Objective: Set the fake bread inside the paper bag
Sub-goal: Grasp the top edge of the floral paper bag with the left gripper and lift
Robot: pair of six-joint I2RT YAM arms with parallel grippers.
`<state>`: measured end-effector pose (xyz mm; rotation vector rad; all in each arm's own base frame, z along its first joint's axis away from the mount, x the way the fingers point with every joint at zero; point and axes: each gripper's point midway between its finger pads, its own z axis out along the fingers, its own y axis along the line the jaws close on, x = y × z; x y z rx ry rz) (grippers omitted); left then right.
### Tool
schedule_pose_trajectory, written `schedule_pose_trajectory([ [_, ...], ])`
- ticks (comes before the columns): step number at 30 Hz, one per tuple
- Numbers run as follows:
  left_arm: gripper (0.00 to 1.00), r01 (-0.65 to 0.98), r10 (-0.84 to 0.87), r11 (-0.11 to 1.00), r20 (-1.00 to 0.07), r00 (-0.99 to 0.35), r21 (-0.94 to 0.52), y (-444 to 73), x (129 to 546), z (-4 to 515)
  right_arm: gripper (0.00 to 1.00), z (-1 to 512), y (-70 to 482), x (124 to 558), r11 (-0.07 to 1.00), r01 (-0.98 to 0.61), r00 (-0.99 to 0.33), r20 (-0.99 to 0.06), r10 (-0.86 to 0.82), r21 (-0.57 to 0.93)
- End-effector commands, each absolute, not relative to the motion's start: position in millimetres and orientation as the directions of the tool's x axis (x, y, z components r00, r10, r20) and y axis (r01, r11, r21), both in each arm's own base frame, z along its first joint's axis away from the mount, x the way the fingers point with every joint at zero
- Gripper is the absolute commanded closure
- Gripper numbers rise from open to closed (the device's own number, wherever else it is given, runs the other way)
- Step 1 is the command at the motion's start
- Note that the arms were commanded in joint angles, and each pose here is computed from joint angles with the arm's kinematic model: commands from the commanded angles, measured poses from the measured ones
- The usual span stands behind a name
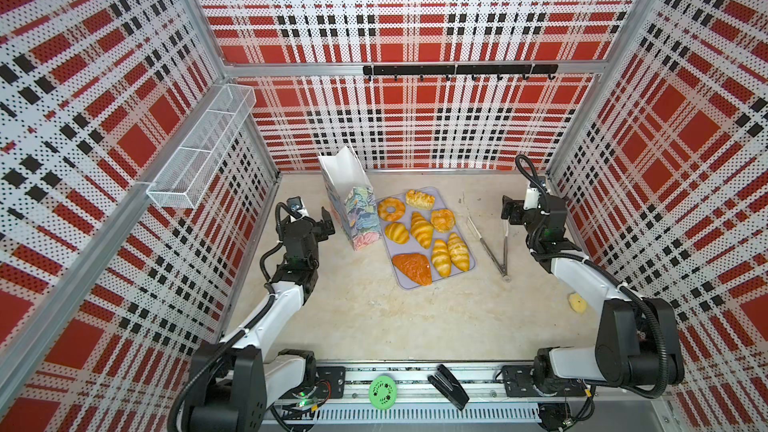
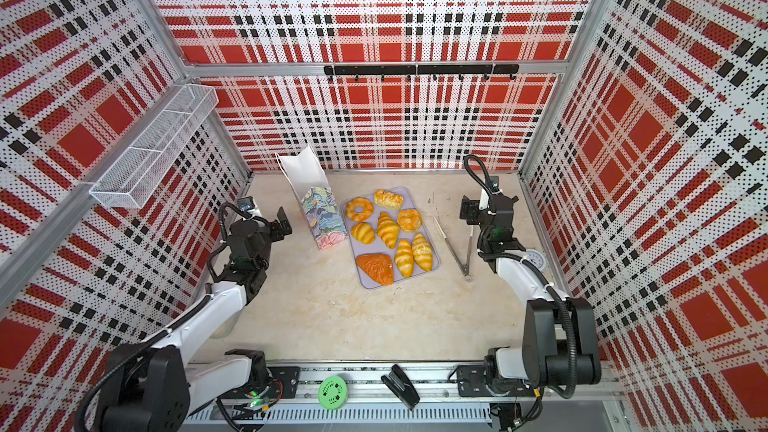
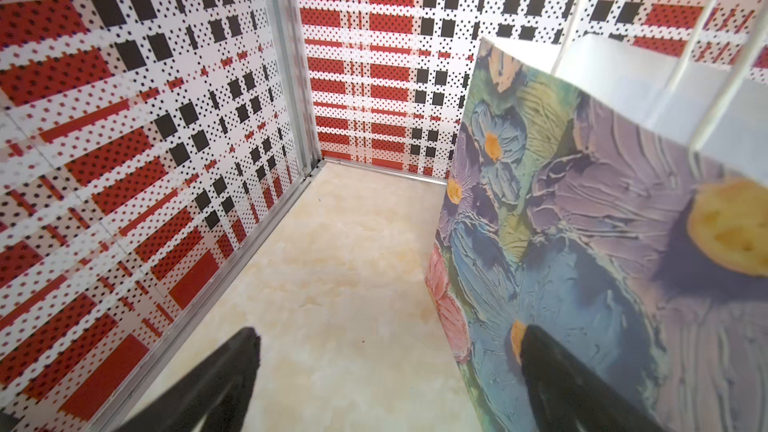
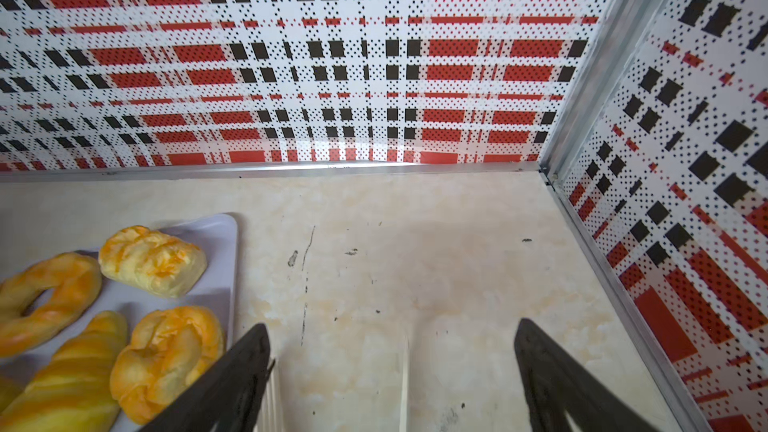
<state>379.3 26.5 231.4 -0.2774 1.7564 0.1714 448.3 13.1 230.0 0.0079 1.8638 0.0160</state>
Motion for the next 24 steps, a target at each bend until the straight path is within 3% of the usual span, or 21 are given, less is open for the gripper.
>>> schedule_pose_trajectory([
  [1,0.01,-0.34,-0.158,0.937,-0.96,-0.23,-0.073,36.1,361.9,239.0,0.09,232.0,21.7,457.3,0.998,-0.042,-0.343,-0.939,0.022,0.039],
  [13,0.01,-0.333,-0.134,0.942,-0.95,-0.284,-0.033,1.7,338.4,319.5,0.13,256.5,12.7,491.3,1.0,0.01,-0.358,-0.934,0.013,0.009],
  [24,0.01,-0.273,-0.227,0.957,-0.841,-0.491,-0.099,-52.6,372.9,331.5,0.13,241.5,9.2,501.6,0.999,0.031,-0.435,-0.9,0.009,-0.005],
])
